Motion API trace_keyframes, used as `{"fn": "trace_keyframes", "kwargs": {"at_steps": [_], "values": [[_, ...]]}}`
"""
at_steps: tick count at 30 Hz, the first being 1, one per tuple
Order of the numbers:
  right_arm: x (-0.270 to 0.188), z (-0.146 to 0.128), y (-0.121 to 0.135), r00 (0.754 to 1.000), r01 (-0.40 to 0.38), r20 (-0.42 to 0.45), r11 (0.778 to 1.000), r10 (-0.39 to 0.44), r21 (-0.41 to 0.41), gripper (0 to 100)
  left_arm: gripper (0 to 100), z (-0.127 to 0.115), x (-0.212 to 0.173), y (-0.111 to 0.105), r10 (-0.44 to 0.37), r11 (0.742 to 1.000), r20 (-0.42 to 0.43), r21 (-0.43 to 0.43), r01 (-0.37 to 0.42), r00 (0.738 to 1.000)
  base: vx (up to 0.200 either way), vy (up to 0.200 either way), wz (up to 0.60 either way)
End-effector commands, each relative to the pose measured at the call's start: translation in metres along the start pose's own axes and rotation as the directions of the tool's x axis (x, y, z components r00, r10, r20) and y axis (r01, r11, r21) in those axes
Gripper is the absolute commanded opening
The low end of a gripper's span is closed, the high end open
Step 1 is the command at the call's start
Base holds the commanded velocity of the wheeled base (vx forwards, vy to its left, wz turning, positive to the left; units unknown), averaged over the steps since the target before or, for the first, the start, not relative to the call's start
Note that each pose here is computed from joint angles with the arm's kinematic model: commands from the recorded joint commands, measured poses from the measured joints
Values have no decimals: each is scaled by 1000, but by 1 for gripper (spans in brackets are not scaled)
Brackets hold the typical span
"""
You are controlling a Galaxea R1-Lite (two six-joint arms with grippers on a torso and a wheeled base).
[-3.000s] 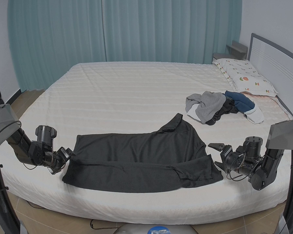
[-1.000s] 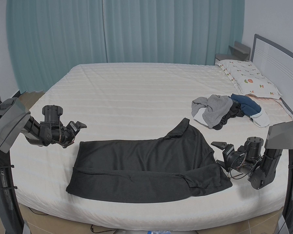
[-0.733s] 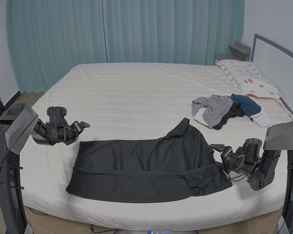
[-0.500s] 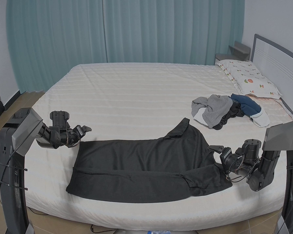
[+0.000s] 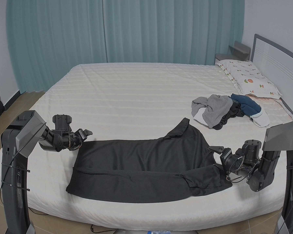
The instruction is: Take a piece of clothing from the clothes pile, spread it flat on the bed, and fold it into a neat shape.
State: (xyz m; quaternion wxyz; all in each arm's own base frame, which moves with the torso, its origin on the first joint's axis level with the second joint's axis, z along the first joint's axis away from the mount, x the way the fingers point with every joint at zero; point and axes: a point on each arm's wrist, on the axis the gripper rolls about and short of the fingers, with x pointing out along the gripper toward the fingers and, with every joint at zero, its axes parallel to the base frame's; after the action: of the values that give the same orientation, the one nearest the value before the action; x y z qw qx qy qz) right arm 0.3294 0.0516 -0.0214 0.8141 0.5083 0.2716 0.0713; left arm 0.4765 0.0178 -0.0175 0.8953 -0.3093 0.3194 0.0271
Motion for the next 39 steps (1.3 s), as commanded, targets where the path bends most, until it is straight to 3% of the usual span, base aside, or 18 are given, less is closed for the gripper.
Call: {"fn": "trace_keyframes", "kwargs": {"at_steps": [1, 6, 10, 17, 20, 22, 25, 28, 33, 39], "values": [[0, 0, 0, 1000, -2, 1, 1000, 2, 1, 100, 0, -2, 0, 0, 3, 1000, -6, -1, -3, 1000, 0, 0, 0], [1, 10, 3, 999, -16, 32, 1000, 16, -2, 100, 0, -5, -1, 3, 17, 1000, -16, -11, -17, 1000, 0, 0, 0], [-7, 43, 19, 989, -63, 131, 997, 67, -33, 100, 0, -5, -4, 4, 53, 999, 5, -14, -53, 999, 0, 0, 0], [14, 66, 45, 992, 29, 127, 992, -12, -126, 100, 0, 7, -14, -6, 71, 987, 66, -149, -61, 995, 0, 0, 0], [35, 61, 57, 993, 49, 119, 977, -24, -209, 100, 0, 9, -17, -8, 69, 984, 66, -170, -57, 995, 0, 0, 0], [52, 57, 60, 994, 73, 101, 954, -45, -292, 100, 0, 8, -17, -7, 73, 982, 63, -177, -61, 995, 0, 0, 0], [75, 52, 65, 994, 108, 75, 900, -85, -422, 100, 0, 7, -19, -6, 78, 980, 55, -188, -66, 995, 0, 0, 0], [99, 48, 64, 992, 125, 38, 860, -122, -495, 100, 0, 7, -21, -4, 82, 979, 54, -192, -70, 995, 0, 0, 0], [132, 46, 55, 984, 170, 45, 844, -171, -509, 100, 0, 4, -23, -2, 89, 978, 45, -194, -79, 995, 0, 0, 0], [153, 55, 48, 978, 205, 76, 841, -193, -500, 100, 0, 9, -30, -6, 84, 979, 61, -190, -71, 995, 0, 0, 0]]}}
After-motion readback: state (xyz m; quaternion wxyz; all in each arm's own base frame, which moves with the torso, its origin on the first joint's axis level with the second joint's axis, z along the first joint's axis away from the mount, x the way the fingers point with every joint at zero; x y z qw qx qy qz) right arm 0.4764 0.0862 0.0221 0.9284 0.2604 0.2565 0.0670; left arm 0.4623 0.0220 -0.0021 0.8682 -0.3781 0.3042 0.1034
